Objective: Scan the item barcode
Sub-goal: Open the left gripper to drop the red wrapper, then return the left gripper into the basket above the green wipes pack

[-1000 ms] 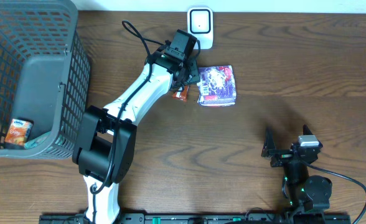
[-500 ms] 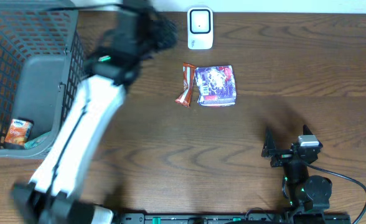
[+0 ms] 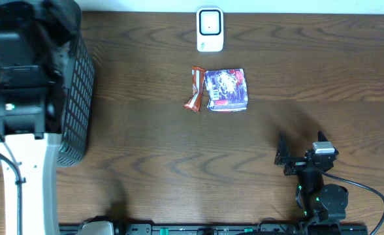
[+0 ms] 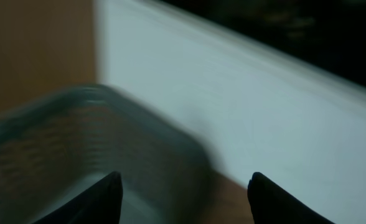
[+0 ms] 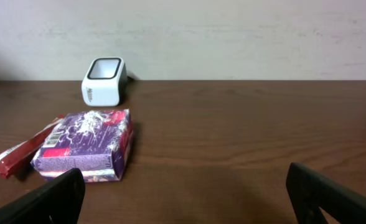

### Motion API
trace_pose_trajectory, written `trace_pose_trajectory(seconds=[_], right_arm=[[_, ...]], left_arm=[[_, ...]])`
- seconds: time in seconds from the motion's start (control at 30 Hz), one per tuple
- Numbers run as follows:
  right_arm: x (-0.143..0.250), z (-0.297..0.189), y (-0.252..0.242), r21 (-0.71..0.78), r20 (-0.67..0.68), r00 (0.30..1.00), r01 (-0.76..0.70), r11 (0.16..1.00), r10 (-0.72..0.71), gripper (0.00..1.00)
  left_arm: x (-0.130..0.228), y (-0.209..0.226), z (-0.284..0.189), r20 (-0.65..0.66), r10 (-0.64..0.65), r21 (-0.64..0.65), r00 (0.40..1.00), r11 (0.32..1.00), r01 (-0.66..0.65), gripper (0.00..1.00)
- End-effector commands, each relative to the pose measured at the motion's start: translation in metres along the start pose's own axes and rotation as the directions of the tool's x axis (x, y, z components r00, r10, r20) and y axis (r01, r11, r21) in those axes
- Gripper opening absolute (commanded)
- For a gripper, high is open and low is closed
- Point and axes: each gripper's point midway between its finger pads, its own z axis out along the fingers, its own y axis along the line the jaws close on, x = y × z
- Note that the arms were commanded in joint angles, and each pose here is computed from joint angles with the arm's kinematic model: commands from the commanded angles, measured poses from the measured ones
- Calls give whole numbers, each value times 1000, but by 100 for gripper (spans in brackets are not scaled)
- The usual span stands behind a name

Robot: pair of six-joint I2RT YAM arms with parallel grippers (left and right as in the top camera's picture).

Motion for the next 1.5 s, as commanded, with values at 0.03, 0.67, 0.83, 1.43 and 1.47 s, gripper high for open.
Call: trace_pose_trajectory(seconds=[0.03, 0.67, 0.83, 1.43, 1.47], right_arm=[[1, 0, -3, 13, -2, 1000, 14, 1000, -14, 99], [1, 0, -3, 13, -2, 1000, 14, 1000, -14, 99], [1, 0, -3, 13, -2, 1000, 14, 1000, -14, 99], [1, 0, -3, 13, -2, 1000, 14, 1000, -14, 99], [1, 0, -3, 13, -2, 1000, 14, 1000, -14, 99]], left_arm=[[4, 70, 16, -56, 72, -243, 996, 966, -84, 66], [192, 149, 65, -684, -247, -354, 687, 935, -17, 96], [210, 143, 68, -677, -394, -433, 622, 896, 97, 98], [221, 173, 51, -481, -628, -712, 612, 687, 147, 98], [223, 174, 50, -483, -629, -714, 609, 686, 142, 98]])
